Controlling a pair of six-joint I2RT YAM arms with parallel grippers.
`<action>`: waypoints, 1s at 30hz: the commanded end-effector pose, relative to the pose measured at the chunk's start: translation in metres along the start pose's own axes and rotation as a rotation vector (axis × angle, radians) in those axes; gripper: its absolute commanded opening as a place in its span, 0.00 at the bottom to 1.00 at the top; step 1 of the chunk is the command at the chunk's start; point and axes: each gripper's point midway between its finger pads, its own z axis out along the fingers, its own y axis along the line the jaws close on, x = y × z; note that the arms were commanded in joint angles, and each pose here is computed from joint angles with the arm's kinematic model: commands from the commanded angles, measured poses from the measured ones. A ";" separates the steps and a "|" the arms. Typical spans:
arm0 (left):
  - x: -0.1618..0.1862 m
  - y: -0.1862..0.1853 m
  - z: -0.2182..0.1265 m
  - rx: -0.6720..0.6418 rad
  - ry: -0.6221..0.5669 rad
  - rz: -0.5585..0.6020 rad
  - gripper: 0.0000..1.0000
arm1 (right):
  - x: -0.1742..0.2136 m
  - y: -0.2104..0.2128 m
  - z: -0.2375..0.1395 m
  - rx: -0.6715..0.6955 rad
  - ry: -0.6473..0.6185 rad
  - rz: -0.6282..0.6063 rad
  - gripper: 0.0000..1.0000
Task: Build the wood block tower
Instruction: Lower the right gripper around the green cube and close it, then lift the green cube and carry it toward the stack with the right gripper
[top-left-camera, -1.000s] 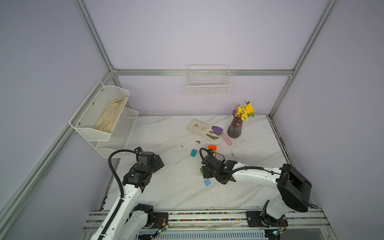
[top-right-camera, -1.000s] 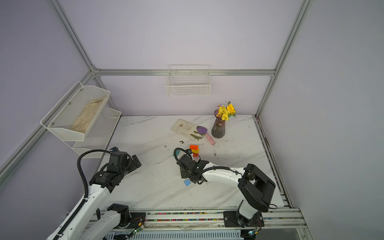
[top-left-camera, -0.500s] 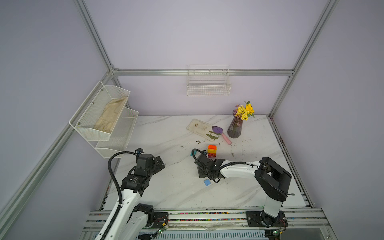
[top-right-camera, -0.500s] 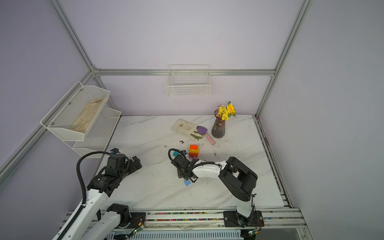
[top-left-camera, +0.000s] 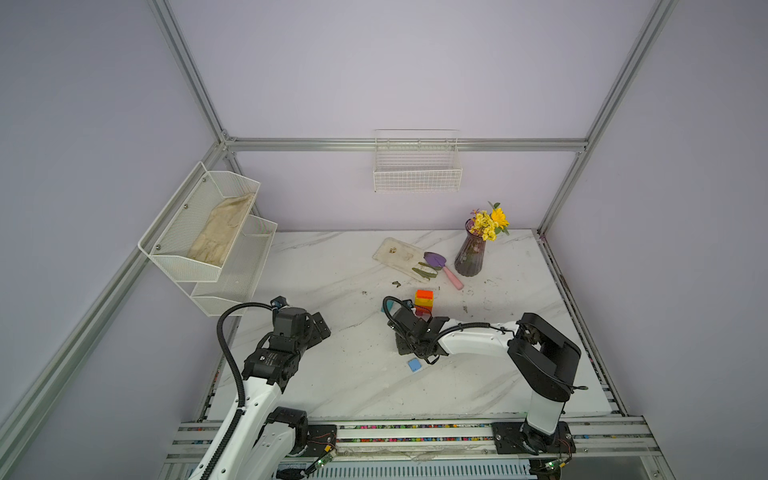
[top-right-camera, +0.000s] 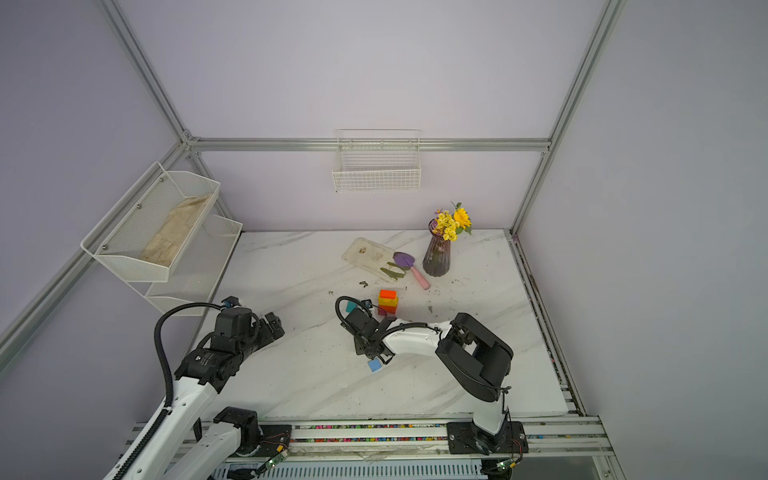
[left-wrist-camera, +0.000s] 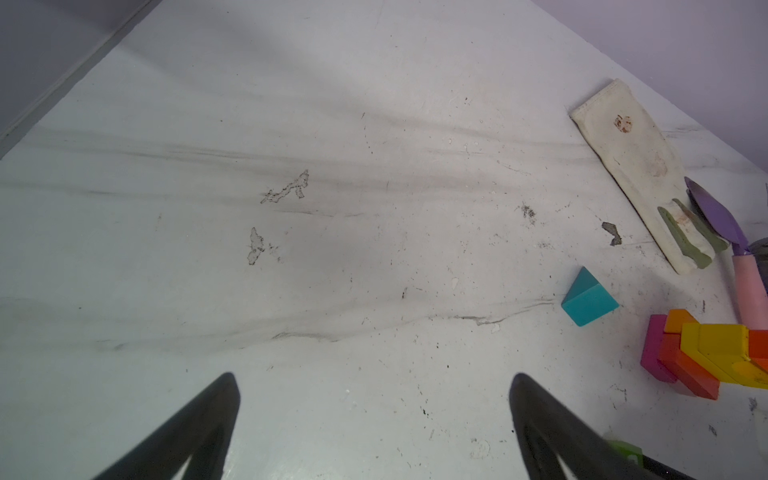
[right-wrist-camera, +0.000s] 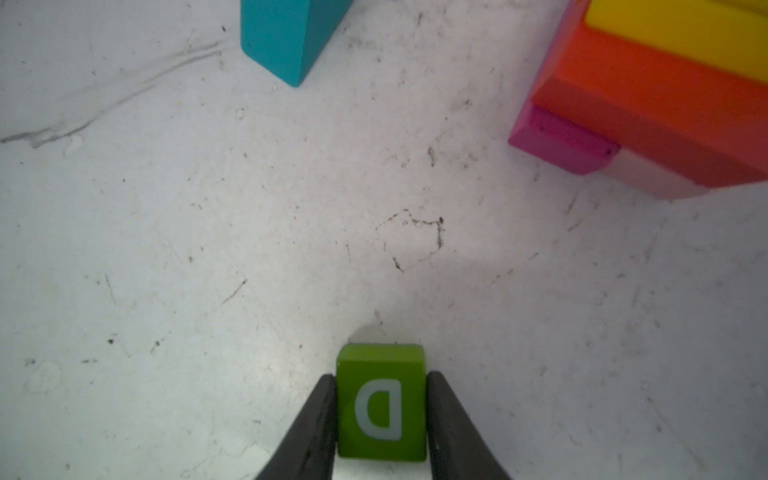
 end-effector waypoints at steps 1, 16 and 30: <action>0.009 0.003 0.004 0.015 -0.002 0.014 1.00 | 0.001 -0.002 0.001 0.033 0.006 0.000 0.32; 0.008 0.000 -0.001 0.047 -0.016 0.017 1.00 | -0.045 -0.024 -0.075 0.065 -0.172 0.102 0.16; 0.007 -0.020 -0.021 0.225 -0.080 0.042 1.00 | -0.116 -0.089 -0.128 0.095 -0.273 0.246 0.08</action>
